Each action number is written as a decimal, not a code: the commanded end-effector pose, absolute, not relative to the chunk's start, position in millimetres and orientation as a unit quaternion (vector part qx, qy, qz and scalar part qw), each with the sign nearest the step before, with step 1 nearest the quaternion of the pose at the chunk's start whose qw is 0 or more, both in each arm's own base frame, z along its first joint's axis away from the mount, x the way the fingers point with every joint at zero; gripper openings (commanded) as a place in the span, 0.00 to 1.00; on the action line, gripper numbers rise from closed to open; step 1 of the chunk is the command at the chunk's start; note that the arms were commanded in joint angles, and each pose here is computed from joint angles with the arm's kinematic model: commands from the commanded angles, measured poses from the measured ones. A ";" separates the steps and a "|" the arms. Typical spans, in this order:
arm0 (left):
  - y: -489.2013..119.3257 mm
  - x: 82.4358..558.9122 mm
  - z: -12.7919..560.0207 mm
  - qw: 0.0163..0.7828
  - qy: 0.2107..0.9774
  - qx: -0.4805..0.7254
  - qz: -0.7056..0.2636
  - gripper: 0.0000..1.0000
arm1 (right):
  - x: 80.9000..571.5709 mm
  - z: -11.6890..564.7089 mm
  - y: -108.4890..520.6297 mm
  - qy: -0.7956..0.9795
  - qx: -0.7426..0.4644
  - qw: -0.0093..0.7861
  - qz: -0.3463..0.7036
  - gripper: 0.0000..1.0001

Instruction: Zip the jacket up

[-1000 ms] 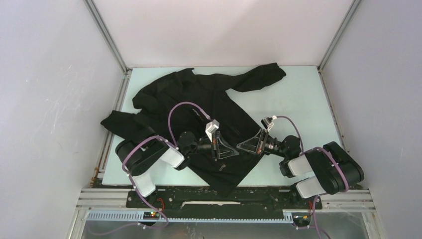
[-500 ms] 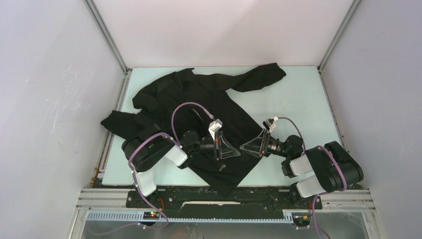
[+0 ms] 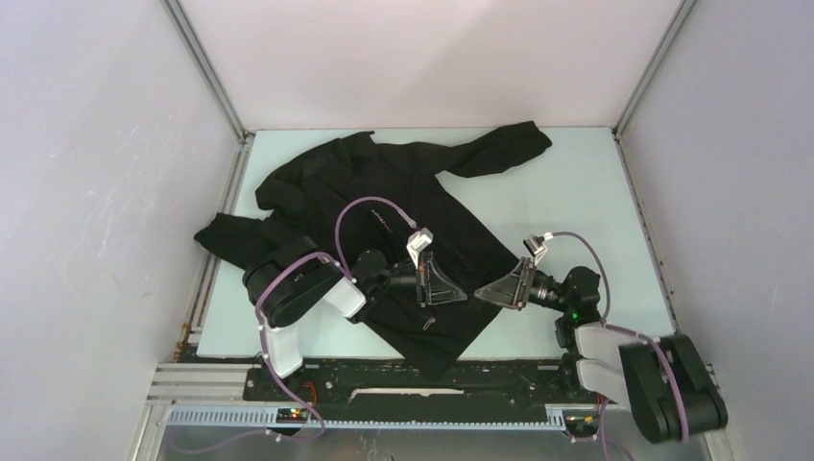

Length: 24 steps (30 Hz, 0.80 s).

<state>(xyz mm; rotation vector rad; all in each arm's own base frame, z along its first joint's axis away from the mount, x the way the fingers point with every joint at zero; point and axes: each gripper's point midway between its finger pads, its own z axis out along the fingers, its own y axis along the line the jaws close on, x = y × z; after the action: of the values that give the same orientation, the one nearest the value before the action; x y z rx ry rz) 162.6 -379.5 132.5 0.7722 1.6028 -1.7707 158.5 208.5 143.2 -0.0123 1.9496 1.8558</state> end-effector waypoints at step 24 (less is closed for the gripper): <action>-384.1 162.7 161.6 0.342 0.554 0.317 -0.689 0.00 | 160.2 122.0 204.4 0.760 -0.142 0.334 0.540 0.39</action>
<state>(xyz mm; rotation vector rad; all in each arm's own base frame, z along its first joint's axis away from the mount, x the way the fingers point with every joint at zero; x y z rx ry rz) 160.3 -379.2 132.1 0.7790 1.6074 -1.7832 156.4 200.9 117.9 -0.3150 2.0191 1.4532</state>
